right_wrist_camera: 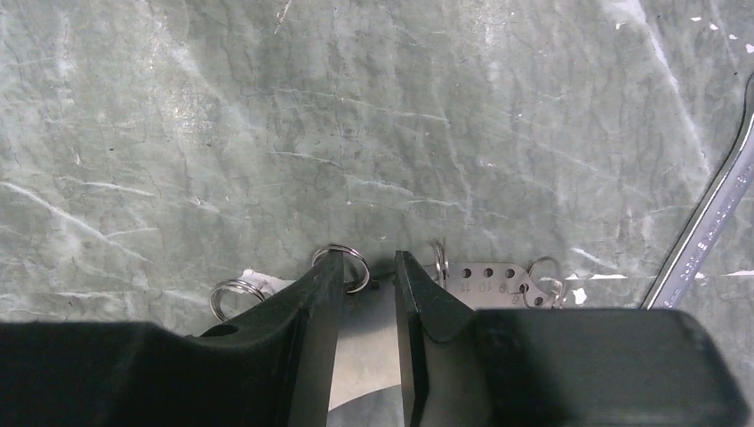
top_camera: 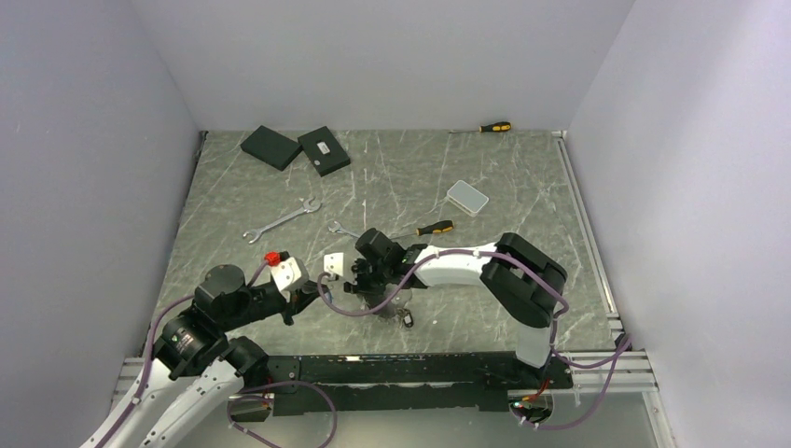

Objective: Put the keys on the keyring

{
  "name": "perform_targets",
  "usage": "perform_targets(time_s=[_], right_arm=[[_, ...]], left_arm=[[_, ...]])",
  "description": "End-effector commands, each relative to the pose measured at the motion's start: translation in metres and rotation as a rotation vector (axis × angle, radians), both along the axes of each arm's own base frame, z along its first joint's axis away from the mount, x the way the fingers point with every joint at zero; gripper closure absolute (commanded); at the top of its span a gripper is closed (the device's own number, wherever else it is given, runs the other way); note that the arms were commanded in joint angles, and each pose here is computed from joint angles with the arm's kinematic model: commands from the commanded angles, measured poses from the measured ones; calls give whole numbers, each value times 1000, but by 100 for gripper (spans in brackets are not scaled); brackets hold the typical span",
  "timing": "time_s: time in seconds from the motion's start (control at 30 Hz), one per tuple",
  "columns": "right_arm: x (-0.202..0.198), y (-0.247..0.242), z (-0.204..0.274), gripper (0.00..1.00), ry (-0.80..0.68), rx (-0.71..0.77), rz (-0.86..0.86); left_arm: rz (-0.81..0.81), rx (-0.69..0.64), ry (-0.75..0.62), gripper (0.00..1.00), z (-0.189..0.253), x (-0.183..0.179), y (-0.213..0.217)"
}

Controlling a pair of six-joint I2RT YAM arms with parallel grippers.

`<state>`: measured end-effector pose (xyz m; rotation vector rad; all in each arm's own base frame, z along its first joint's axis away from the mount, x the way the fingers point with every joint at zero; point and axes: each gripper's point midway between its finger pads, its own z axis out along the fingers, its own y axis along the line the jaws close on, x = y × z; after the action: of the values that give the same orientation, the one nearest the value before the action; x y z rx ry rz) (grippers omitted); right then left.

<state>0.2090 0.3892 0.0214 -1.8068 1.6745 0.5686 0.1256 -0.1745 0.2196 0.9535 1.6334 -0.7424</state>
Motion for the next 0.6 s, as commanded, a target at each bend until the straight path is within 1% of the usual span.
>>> perform_targets(time_s=[0.0,0.03,0.07,0.1,0.13,0.2,0.23,0.43,0.53,0.57], right_arm=[[1,-4,-6,68,-28,-36,21],[0,-5,-7,69,-28,-40,27],[-1,-5,-7,72,-28,-40,33],[-1,-4,-7,79,-28,-37,40],[-2,-4,-6,88,-26,-35,42],[-1,-2,-5,98,-23,-30,40],[-1,-1,-3,100,-23,-24,39],[-2,2,14,100,-32,27,31],[-3,3,29,100,-30,88,8],[-2,4,39,100,-32,131,-3]], left_arm=[[-6,-21,-46,100,9,2,-1],[-6,-21,-45,100,9,2,-1],[-6,-22,-46,100,9,2,-1],[-7,-22,-46,100,9,2,-1],[-7,-22,-46,100,9,2,-1],[-6,-21,-46,100,9,2,-1],[-5,-21,-47,100,9,2,-1],[-6,-18,-46,100,8,2,-1],[-10,-16,-43,100,8,2,-2],[-12,-16,-44,100,8,2,-2]])
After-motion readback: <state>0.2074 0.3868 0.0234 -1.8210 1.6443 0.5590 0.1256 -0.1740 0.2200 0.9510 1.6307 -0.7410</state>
